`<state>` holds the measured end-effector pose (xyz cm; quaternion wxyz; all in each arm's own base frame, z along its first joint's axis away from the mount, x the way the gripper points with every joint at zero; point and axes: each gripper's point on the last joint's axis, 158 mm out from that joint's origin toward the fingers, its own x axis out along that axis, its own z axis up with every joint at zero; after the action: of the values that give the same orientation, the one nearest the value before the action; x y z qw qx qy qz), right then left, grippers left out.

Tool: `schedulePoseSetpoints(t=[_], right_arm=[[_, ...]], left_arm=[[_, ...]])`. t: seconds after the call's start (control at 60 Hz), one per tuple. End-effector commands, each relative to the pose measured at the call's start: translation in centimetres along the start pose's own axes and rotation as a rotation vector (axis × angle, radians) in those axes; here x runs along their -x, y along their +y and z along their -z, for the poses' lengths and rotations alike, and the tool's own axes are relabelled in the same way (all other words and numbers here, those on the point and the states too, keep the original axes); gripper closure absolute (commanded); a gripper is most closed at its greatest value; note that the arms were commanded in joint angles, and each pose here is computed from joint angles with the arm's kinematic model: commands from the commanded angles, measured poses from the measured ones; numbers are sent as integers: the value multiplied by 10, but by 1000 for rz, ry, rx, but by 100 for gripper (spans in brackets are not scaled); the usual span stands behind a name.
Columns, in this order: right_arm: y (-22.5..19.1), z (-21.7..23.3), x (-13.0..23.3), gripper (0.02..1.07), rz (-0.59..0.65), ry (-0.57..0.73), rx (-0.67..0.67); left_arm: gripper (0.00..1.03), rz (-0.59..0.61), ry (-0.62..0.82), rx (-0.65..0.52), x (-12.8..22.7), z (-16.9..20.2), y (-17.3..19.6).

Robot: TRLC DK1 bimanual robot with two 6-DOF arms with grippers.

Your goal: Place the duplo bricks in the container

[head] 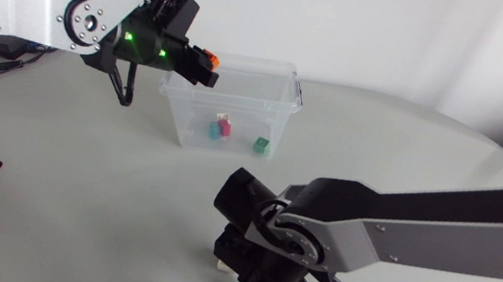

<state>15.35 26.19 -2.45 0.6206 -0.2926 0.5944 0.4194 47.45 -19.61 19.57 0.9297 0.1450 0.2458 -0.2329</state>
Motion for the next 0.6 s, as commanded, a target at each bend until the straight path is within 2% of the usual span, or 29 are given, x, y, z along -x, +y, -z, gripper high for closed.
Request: schedulePoseSetpoints(t=[0.0, 0.2, 0.3, 0.417, 0.583], right_arm=[[1, 2, -3, 31, 1, 40, -15], [0, 2, -14, 54, -6, 79, -15], [0, 1, -18, 72, -5, 81, -12], [1, 7, -17, 74, -6, 88, -4], [-1, 9, 14, 74, 2, 32, -6]], left_arm=[[76, -1, -15, 26, -9, -8, 4], [76, 1, -11, 26, -16, -9, 4], [75, 0, -6, 27, -21, -7, 4], [75, -4, -4, 31, -29, -3, 7], [75, -21, -29, 57, -40, -9, 18]])
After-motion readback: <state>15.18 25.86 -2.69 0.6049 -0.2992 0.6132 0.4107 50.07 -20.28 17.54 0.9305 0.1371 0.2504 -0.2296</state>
